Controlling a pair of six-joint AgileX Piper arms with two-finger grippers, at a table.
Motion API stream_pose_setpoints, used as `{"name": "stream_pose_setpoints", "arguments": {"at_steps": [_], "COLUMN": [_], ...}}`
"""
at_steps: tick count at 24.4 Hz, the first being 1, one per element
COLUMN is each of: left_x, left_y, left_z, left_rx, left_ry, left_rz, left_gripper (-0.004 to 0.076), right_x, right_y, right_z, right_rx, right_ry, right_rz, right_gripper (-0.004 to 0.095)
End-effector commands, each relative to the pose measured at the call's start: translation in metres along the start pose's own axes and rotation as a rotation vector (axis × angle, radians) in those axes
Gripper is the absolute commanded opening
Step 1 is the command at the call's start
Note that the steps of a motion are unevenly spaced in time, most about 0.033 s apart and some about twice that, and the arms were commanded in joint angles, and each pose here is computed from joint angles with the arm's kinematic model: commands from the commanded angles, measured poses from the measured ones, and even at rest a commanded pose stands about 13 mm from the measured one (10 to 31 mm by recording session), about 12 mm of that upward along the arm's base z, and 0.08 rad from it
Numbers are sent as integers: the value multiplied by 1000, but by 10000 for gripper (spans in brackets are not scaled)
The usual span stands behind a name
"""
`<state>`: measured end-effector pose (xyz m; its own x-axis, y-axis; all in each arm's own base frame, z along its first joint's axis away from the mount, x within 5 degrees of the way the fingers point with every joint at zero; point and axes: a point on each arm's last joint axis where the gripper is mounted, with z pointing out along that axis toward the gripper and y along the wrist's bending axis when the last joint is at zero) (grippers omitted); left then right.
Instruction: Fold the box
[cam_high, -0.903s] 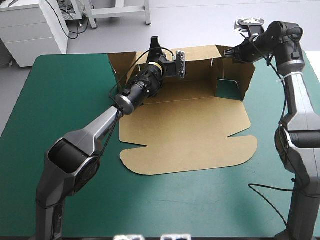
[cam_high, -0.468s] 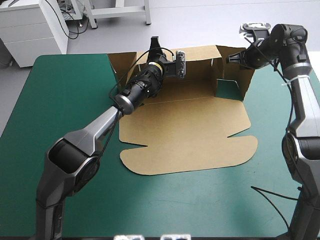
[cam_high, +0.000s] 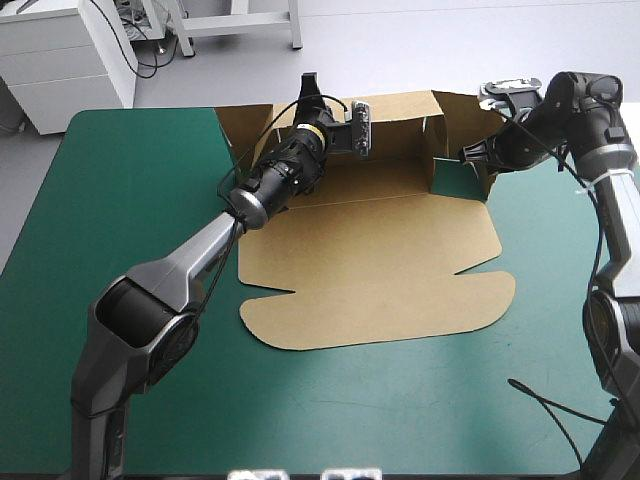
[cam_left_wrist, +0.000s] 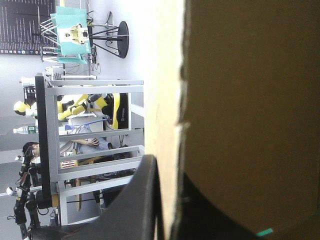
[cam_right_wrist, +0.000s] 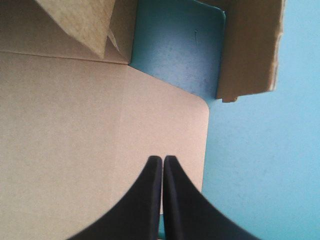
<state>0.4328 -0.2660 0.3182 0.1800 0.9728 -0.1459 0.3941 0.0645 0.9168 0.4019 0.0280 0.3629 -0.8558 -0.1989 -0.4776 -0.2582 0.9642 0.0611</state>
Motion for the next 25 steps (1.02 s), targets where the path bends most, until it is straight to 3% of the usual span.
{"name": "stream_pose_setpoints", "arguments": {"at_steps": [1,8,15,18,25], "left_x": [2,6,-7,-19,-24], "left_y": [38,75,92,94,103], "left_z": [-36,-84,-140,-179,-245], "left_rx": [-63,-114,-90,-55,-40], "left_ry": [-7,-44,-84,-80,-134], "left_rz": [-85,-189,-73,79,98], "left_gripper": [-8,-8,-8,-8,-8], "right_x": [-3,1,8,15,27], "right_y": [8,13,20,25,33], "right_z": [-43,-76,-106,-131,-168], "right_rx": [6,29,32,44,54], "right_ry": [-130,-211,-283,-339,-440], "right_rz": [-20,-31,-37,-47,-27], "right_gripper": [-4,-4,-4,-4,-4]}}
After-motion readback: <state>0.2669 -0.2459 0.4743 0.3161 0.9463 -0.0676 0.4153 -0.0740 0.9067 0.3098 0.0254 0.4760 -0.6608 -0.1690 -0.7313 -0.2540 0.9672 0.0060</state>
